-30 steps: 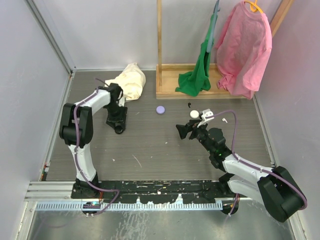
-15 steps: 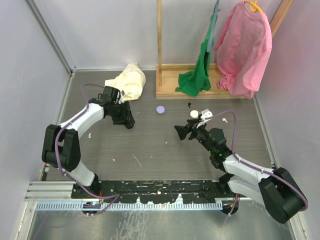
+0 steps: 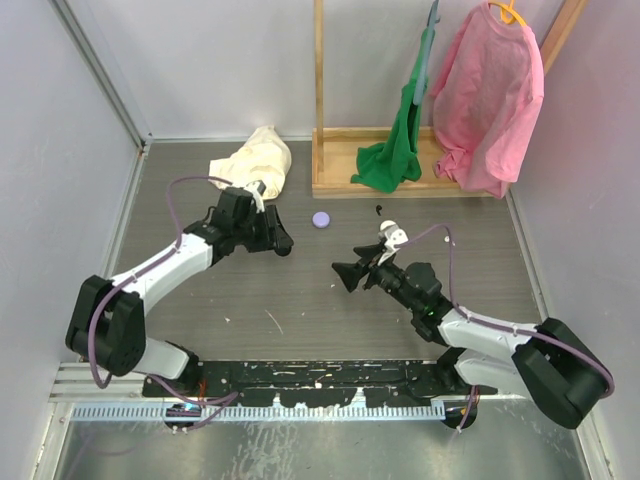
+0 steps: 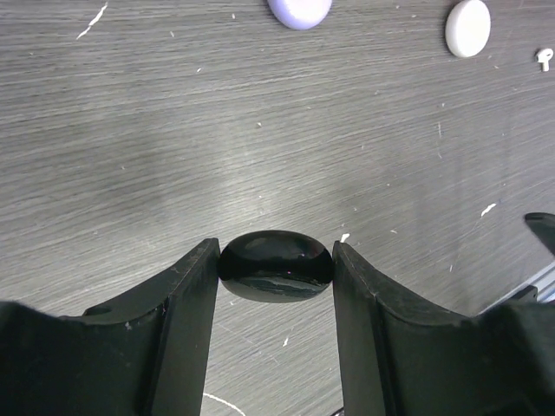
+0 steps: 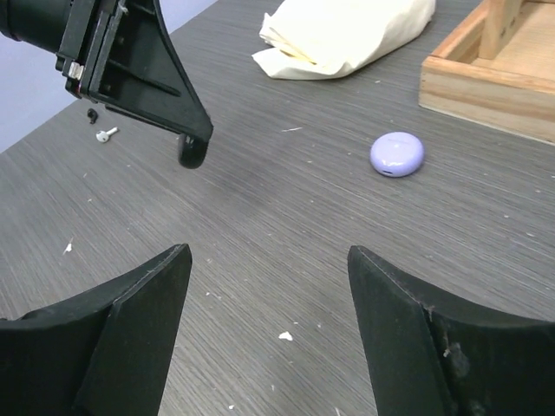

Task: Insert the wireless bluetooth earbuds into the charging case
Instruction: Pick up the charging case at the center of the board.

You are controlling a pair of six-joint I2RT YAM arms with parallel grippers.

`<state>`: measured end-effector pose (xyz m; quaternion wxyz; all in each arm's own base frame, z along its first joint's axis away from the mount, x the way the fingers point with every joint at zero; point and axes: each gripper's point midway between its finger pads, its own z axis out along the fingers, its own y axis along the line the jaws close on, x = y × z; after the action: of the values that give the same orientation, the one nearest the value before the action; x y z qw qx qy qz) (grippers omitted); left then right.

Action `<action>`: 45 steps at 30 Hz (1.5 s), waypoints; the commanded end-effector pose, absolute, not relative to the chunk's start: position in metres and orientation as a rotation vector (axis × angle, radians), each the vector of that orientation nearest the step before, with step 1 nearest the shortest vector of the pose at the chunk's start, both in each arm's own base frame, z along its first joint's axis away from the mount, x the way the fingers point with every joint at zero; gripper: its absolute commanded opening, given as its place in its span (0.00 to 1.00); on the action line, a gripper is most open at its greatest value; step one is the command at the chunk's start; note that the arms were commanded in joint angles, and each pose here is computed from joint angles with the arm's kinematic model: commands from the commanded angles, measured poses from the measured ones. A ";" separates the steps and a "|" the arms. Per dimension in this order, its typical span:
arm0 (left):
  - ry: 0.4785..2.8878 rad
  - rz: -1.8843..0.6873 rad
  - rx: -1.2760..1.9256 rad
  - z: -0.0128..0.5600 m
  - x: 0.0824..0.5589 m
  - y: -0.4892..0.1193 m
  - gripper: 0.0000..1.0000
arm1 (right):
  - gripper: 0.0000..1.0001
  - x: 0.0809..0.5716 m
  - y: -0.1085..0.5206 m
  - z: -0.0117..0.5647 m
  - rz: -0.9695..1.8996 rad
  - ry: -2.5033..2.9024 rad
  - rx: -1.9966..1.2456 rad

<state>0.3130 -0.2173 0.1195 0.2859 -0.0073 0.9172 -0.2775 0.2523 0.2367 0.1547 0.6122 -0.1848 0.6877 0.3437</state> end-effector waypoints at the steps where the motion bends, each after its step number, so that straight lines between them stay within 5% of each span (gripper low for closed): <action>1: 2.230 -0.790 -0.048 0.158 0.326 -0.230 0.43 | 0.78 0.254 0.257 0.194 0.849 1.442 -0.400; 15: 2.018 -0.878 -0.156 0.197 0.307 -0.236 0.43 | 0.72 0.258 0.314 0.202 0.935 1.308 -0.413; 45: 1.980 -0.937 -0.067 0.220 0.270 -0.259 0.42 | 0.52 0.256 0.354 0.219 0.932 1.093 -0.578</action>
<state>0.2667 -0.2556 0.2000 0.4291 -0.0281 0.8238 -0.3694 0.2596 0.3501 0.1695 0.6658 -0.2604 0.5692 0.4062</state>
